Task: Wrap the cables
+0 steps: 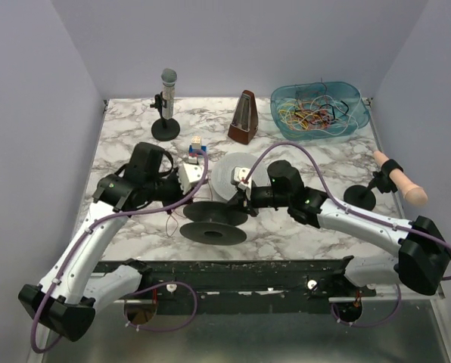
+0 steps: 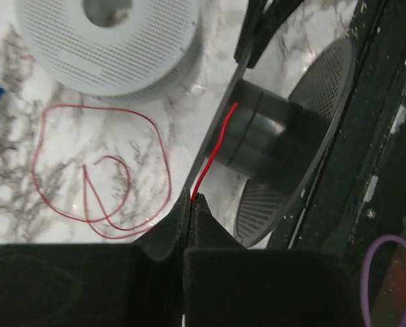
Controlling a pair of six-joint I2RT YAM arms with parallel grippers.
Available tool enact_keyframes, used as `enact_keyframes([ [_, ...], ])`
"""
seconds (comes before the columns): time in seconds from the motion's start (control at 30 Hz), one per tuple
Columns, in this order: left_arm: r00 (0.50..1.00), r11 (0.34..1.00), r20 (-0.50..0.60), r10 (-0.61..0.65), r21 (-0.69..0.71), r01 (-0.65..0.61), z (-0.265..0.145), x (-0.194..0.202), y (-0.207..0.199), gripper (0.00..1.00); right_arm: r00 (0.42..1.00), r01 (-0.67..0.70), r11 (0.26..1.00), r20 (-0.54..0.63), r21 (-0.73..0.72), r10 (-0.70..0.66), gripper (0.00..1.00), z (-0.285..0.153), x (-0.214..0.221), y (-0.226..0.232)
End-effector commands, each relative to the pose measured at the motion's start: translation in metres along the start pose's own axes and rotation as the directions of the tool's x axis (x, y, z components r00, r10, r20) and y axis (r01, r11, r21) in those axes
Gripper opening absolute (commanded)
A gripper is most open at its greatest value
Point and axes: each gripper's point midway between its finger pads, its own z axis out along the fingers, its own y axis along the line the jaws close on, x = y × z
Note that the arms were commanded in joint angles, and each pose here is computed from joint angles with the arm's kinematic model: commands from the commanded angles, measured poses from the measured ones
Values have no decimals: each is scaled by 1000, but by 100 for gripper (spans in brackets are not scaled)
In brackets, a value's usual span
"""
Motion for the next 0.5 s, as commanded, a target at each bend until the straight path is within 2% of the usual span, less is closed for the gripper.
enact_keyframes([
  [0.0, 991, 997, -114, -64, 26, 68, 24, 28, -21, 0, 995, 67, 994, 85, -90, -59, 1, -1, -17, 12],
  [0.23, 979, 997, -189, -79, -13, 77, 37, 49, -28, 0, 993, 83, 994, 85, -77, -76, 1, 0, -15, 6],
  [0.33, 984, 996, -158, -85, -12, 84, 49, 43, -28, 0, 992, 93, 993, 89, -73, -86, 1, -1, -17, 5],
  [0.47, 989, 995, -139, -58, 70, 69, 58, 33, -46, 0, 992, 87, 993, 95, -75, -80, 4, 0, -21, 4],
])
